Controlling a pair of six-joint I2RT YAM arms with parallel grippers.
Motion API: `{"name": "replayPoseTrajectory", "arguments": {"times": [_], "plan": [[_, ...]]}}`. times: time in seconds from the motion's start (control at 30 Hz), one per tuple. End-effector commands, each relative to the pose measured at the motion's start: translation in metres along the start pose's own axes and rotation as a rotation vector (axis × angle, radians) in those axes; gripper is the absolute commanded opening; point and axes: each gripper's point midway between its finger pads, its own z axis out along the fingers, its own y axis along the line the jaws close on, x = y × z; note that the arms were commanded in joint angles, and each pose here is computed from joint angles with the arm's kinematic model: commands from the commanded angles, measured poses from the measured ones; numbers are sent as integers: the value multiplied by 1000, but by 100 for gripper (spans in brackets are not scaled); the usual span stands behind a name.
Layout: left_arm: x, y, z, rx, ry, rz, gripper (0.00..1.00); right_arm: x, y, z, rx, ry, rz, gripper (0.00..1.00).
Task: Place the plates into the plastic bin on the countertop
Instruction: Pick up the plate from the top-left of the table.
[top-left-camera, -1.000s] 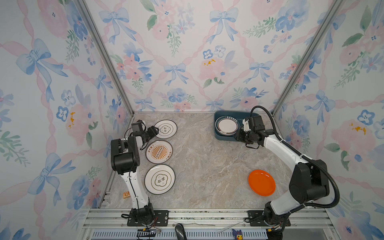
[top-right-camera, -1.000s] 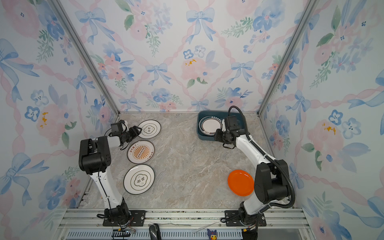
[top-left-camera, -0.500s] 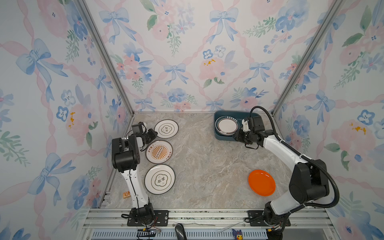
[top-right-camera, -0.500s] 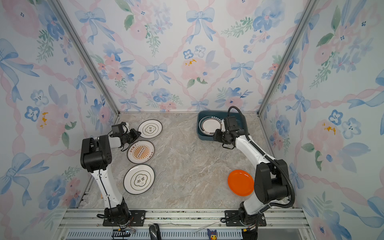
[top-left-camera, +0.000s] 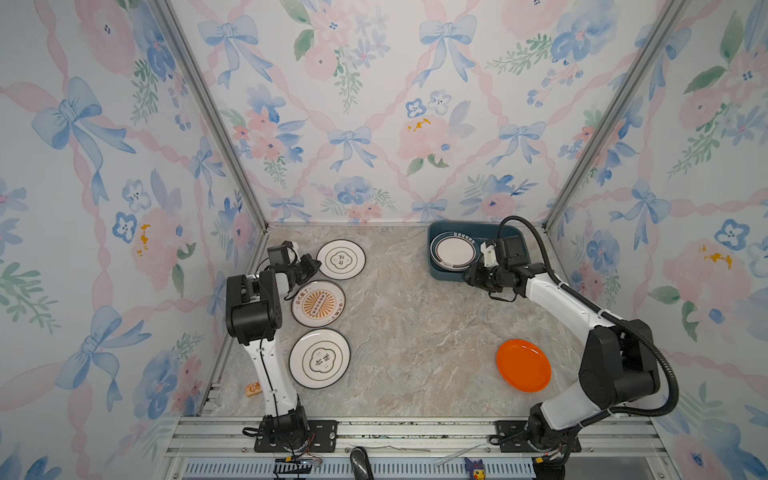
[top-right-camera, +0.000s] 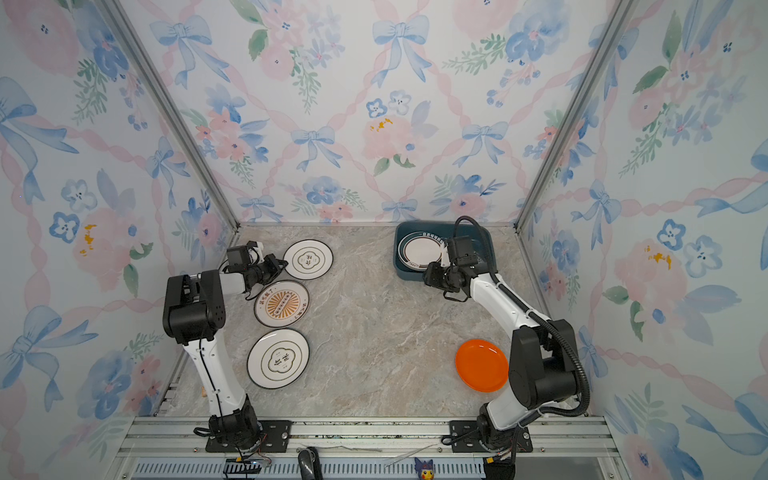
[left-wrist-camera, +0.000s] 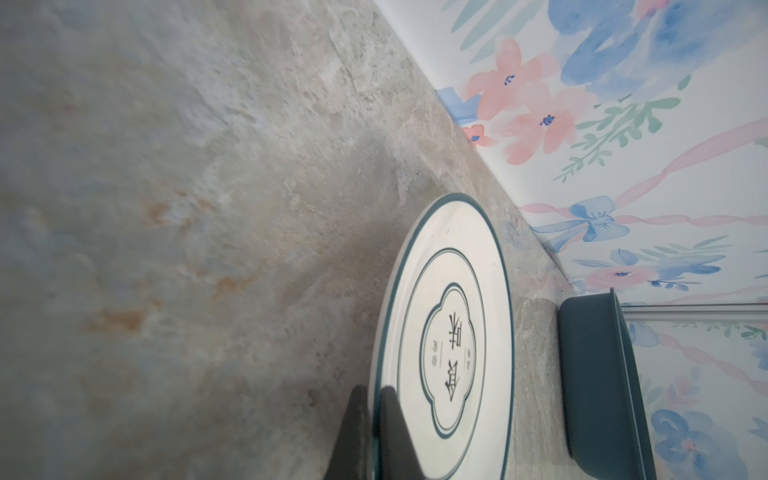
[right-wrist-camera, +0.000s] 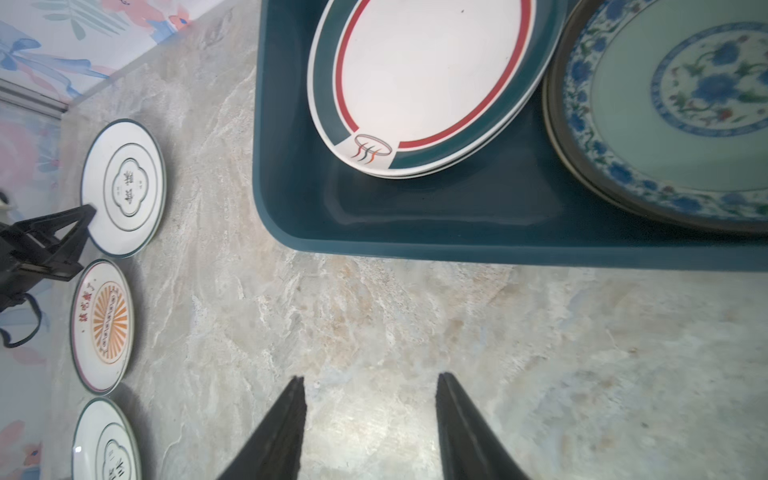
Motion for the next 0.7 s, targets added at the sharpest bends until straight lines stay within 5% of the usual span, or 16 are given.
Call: {"name": "replayPoseTrajectory", "arguments": {"times": [0.0,0.3,0.67], "plan": [[11,-34,-1,38,37,44,0,-5,36,-16,-157,-37,-18,52],[31,-135,-20,204,66,149,0,-7,97,-31,-387,-42,-61,75],[73,-214,-79,376,110,229,0,0,130,-20,-520,-7,-68,76]]}}
